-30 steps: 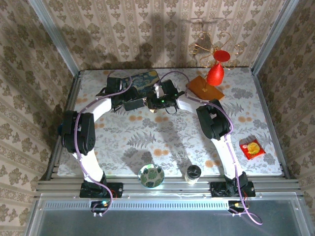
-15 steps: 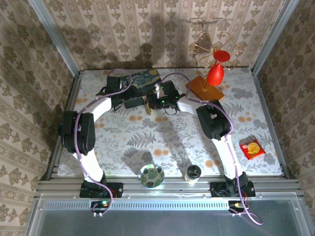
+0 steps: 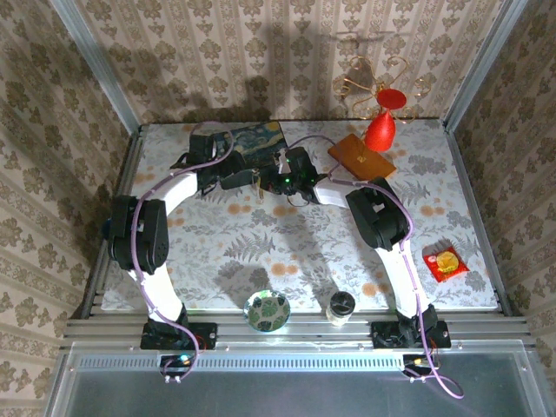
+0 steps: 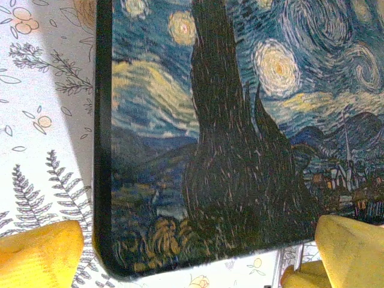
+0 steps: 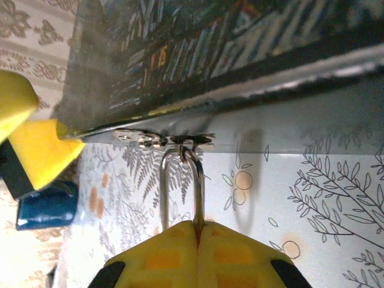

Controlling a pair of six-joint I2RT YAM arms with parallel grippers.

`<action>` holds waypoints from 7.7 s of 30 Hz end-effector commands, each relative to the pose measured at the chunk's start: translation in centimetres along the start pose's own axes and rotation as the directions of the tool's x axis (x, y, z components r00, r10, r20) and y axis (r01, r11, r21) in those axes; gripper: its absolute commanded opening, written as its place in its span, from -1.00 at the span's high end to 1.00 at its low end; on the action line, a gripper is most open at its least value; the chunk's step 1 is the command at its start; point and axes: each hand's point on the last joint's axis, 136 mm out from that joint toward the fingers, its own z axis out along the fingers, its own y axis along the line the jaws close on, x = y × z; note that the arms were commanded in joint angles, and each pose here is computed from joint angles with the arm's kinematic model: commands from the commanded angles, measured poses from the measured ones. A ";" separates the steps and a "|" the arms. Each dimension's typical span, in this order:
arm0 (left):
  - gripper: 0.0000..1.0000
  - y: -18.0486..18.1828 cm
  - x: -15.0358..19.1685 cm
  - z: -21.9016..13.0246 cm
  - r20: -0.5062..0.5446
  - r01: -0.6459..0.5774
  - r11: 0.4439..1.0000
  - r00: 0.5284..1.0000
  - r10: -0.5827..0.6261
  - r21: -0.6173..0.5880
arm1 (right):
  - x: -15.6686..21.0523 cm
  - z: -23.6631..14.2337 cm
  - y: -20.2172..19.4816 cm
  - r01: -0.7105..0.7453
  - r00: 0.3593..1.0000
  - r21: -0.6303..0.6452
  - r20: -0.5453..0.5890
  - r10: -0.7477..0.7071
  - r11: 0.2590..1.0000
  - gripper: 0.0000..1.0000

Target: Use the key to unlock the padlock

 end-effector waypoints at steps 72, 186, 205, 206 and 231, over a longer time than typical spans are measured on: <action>-0.67 4.9 -0.7 4.6 -0.206 -0.423 0.823 0.906 0.370 -0.380 | -8.2 -4.2 -6.5 -0.555 0.603 -0.151 0.605 0.521 0.818 1.00; -0.76 3.5 -8.7 -2.9 0.054 -0.295 0.883 0.940 0.337 -0.365 | 2.0 4.8 -4.4 -0.224 0.974 0.102 -0.021 0.227 0.969 0.53; -1.00 4.3 -8.8 3.4 -0.103 -0.398 0.841 0.916 0.389 -0.367 | 3.9 2.7 -6.1 0.092 0.993 0.559 -0.114 -0.034 0.824 -0.05; -1.00 4.2 -8.8 3.5 -0.105 -0.400 0.840 0.915 0.390 -0.366 | 4.0 2.8 -6.1 0.107 0.992 0.570 -0.119 -0.047 0.814 -0.07; -1.00 5.1 -7.4 3.9 -0.135 -0.405 0.834 0.914 0.383 -0.375 | 0.8 0.8 -8.2 0.094 0.994 0.777 -0.035 -0.107 0.623 0.08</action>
